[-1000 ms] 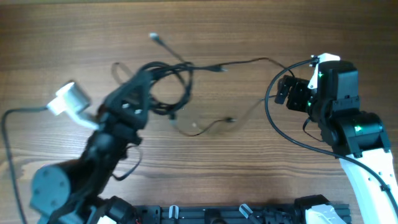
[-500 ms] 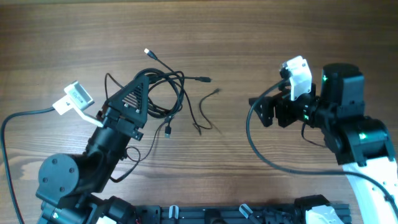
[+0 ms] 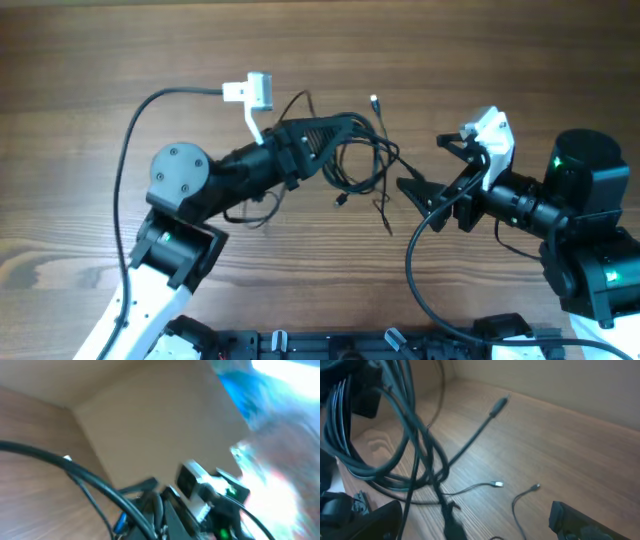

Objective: Untangle cables

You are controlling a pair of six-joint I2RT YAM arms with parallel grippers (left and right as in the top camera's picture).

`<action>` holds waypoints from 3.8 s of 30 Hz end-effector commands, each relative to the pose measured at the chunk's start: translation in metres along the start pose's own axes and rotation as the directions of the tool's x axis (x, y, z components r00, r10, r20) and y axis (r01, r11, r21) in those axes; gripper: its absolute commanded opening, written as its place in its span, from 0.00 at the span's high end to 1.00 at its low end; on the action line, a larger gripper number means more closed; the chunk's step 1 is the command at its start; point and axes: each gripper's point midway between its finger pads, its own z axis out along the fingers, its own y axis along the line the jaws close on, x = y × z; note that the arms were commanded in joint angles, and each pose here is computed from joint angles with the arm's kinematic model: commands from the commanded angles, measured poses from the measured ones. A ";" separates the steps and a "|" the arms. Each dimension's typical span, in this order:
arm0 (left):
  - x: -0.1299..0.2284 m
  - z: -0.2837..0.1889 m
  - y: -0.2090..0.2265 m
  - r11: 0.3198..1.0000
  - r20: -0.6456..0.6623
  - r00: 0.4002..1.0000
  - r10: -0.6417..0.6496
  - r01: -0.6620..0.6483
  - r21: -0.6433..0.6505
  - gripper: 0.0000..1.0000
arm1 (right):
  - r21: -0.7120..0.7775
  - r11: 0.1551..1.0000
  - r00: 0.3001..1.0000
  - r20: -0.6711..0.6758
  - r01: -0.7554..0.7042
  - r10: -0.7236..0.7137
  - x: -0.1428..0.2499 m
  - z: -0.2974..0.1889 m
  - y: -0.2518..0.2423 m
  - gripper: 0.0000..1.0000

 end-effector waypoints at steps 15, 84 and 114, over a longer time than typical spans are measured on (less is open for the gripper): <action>0.046 0.000 -0.025 0.965 -0.284 0.940 0.188 -0.123 0.232 0.96 | 0.669 0.699 0.962 0.094 -0.252 0.257 0.020 -0.046 -0.114 0.00; 0.045 0.016 -0.019 0.954 -0.191 0.943 0.271 -0.237 0.184 0.34 | -0.163 0.984 0.967 0.231 -0.072 0.109 -0.066 -0.013 0.025 0.96; 0.037 0.019 -0.011 0.961 -0.156 0.953 0.259 -0.238 0.141 0.79 | -0.251 0.965 0.962 0.236 -0.074 0.136 -0.072 -0.017 0.039 0.96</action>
